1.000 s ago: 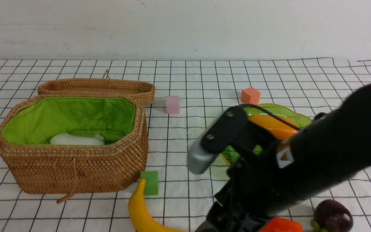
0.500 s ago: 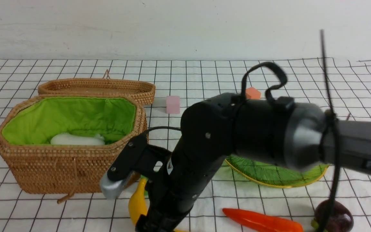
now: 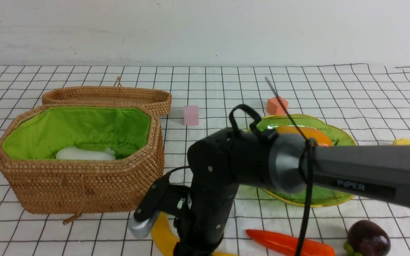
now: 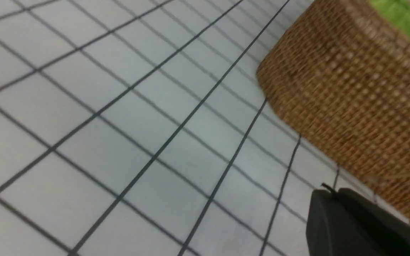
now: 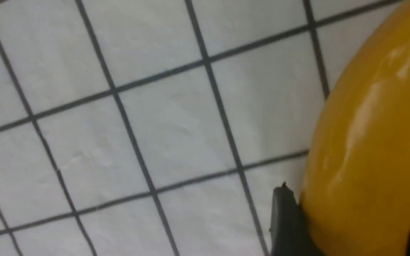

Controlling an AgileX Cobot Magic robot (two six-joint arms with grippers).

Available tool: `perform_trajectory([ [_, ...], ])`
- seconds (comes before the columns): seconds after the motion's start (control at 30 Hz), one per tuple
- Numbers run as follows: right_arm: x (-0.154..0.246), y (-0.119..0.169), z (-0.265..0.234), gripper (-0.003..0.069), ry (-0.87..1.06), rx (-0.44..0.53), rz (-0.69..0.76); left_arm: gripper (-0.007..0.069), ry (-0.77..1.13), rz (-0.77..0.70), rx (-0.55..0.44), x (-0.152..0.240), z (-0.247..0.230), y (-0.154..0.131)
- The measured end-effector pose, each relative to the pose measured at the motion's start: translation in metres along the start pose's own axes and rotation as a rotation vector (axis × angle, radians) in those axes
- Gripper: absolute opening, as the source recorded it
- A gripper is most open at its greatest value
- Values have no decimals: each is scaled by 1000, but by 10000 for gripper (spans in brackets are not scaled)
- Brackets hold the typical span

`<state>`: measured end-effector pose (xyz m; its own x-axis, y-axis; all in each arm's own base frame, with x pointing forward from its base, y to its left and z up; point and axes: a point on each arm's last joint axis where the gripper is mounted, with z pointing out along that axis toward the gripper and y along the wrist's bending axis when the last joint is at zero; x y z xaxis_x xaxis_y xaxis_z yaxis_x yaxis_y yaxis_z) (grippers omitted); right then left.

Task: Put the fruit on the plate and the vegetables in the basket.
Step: Use the right arm to grab a banana and put it into the right plate

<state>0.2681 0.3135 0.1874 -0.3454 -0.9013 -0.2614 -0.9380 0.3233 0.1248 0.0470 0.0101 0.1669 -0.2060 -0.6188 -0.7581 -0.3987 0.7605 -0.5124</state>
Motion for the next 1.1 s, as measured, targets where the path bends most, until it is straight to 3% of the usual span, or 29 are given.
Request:
perform_trajectory([
  [0.07,1,-10,-17,343,-35,13,28,-3,-7,2,18,0,1,-1],
  [0.23,31,-89,-95,343,-223,114,253,1,21,67,147,2,2,-7],
  [0.33,53,-122,-100,343,-253,122,353,4,22,100,198,3,2,-10],
  [0.53,72,-160,-73,343,-240,142,430,8,-4,155,199,1,2,-9],
  [0.77,78,-168,-66,366,-215,171,463,10,-8,167,195,0,2,-9],
  [0.83,78,-167,-68,419,-213,166,465,13,-8,168,194,0,2,-9],
  [0.93,78,-159,-81,615,-220,148,465,19,-10,173,192,0,2,-9],
  [0.97,78,-156,-86,646,-223,143,463,19,-10,173,192,0,2,-9],
  [1.1,77,-140,-114,673,-249,117,451,23,-10,173,192,0,2,-9],
])
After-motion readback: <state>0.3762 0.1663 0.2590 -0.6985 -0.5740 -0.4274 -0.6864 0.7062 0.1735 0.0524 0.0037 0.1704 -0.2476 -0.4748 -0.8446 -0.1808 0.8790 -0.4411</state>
